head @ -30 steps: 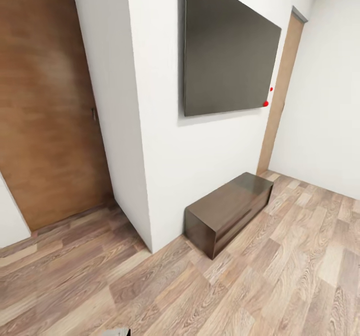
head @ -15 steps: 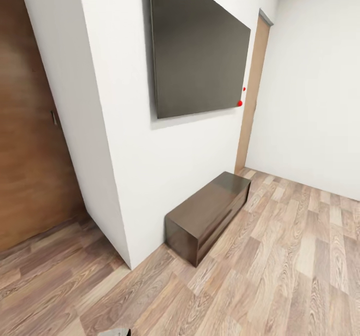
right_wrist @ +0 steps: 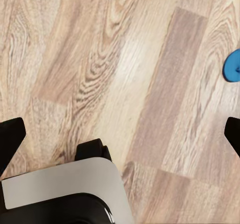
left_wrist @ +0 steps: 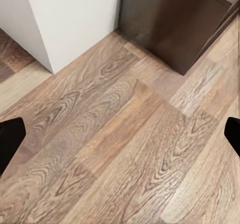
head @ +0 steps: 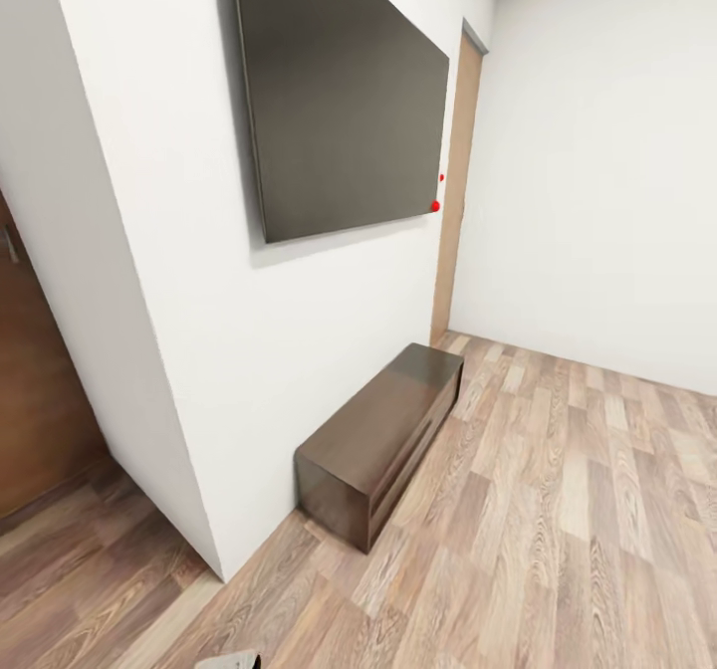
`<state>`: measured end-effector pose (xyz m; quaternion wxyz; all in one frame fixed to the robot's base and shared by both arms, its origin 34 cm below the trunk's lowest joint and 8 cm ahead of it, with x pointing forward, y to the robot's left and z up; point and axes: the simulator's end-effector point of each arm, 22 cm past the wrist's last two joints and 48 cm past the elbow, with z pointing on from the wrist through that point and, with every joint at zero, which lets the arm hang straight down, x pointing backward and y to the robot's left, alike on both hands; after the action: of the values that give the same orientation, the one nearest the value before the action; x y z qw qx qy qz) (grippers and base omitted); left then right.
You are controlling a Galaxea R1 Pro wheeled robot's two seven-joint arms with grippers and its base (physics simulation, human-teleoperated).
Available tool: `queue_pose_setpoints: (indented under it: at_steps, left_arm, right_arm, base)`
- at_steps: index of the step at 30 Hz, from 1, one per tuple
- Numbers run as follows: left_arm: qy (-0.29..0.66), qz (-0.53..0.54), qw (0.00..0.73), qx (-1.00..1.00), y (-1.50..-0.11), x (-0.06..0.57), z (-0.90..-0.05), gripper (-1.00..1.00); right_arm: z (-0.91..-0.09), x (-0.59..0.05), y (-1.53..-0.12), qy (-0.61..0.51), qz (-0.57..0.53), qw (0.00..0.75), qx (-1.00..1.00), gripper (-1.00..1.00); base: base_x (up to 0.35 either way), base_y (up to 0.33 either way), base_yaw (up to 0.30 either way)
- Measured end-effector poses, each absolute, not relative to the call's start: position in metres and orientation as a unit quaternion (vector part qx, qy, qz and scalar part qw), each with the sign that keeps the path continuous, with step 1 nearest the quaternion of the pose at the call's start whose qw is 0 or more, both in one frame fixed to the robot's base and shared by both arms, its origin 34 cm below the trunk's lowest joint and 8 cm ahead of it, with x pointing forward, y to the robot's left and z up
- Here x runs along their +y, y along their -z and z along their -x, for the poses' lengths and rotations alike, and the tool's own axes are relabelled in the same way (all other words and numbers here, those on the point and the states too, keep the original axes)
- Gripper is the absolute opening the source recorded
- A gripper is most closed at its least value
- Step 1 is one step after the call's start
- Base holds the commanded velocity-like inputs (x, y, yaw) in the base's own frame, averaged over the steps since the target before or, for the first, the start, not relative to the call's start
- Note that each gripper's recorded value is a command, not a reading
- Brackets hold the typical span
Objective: In the bedroom, move the book from the bed onto either nightstand, and place the two sandals side by side next to the bed.
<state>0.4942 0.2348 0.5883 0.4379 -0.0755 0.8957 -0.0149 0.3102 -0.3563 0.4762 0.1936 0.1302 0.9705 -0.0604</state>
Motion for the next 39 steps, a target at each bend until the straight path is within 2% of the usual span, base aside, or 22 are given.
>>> queue_pose_setpoints:
  at_steps: [8, 39]
  left_arm:
    - [0.015, 0.075, 0.438, 0.896, -0.588, 0.2348, -0.4942, 1.0]
    - [0.015, 0.075, 0.438, 0.896, -0.5878, 0.2348, -0.4943, 1.0]
  right_arm:
    - [-0.3105, -0.3564, -0.4762, 0.061, -0.13, 0.194, 0.97, 1.0]
    - [-0.31, -0.3533, -0.4755, 0.059, -0.13, 0.193, 0.971, 1.0]
  base:
    - [0.173, 0.12, -0.284]
    - [0.004, 0.003, -0.284]
